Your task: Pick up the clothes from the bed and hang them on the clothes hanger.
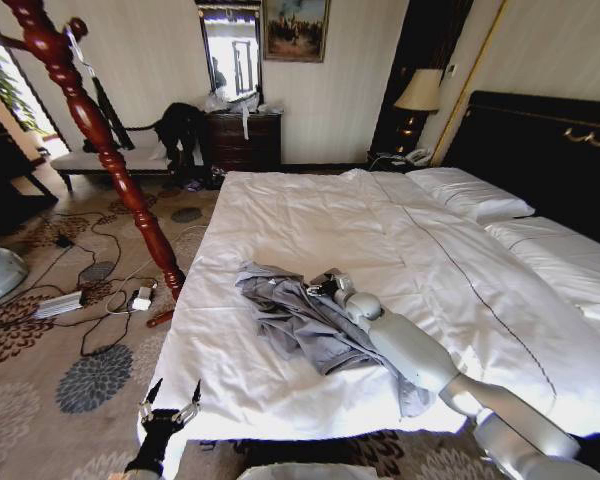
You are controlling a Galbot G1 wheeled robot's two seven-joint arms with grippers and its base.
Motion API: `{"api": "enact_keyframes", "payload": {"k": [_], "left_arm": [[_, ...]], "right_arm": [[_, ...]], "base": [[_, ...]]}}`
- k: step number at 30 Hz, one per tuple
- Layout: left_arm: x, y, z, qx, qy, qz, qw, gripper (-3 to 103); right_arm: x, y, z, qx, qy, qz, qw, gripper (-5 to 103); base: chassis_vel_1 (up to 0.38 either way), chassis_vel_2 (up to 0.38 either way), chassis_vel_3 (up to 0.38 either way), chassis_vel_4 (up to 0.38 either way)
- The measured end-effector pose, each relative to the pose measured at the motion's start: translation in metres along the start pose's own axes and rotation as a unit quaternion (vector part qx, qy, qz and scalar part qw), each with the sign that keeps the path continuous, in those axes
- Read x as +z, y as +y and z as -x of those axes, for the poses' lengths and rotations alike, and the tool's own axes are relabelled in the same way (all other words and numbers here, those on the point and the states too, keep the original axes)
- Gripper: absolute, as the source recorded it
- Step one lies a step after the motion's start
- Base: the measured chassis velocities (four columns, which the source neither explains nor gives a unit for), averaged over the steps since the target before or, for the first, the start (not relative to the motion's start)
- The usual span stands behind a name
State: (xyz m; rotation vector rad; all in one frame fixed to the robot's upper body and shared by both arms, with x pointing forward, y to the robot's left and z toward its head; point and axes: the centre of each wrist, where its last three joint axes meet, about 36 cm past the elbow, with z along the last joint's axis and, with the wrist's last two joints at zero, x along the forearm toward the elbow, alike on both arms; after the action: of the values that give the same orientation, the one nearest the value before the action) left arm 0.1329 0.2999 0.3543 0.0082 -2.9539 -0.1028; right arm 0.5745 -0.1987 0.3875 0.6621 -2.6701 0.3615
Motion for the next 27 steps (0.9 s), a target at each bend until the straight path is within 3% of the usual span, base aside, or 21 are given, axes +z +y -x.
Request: {"api": "enact_keyframes", "payload": {"k": [3, 13, 21, 25, 27], "left_arm": [[0.002, 0.005, -0.003, -0.005, 0.001, 0.003, 1.0, 100], [0.006, 0.009, -0.013, -0.014, 0.004, -0.001, 0.9999, 100], [0.008, 0.006, -0.014, -0.012, 0.005, -0.003, 0.9999, 100], [0.009, 0.004, -0.011, -0.01, 0.004, -0.003, 0.9999, 100], [0.01, 0.002, -0.011, -0.008, 0.005, -0.003, 0.9999, 100]], "right_arm": [[-0.007, 0.027, 0.011, -0.018, -0.015, -0.034, 0.999, 100], [-0.011, 0.074, 0.017, -0.042, -0.04, -0.074, 0.996, 100], [-0.01, 0.051, 0.001, -0.022, -0.035, -0.067, 0.997, 100], [-0.007, 0.029, -0.021, -0.014, -0.023, -0.03, 0.999, 100], [-0.007, 0.02, -0.032, -0.02, -0.022, 0.007, 1.0, 100]], "base": [[0.0, 0.0, 0.0, 0.0], [0.0, 0.0, 0.0, 0.0], [0.0, 0.0, 0.0, 0.0], [0.0, 0.0, 0.0, 0.0], [0.0, 0.0, 0.0, 0.0]]}}
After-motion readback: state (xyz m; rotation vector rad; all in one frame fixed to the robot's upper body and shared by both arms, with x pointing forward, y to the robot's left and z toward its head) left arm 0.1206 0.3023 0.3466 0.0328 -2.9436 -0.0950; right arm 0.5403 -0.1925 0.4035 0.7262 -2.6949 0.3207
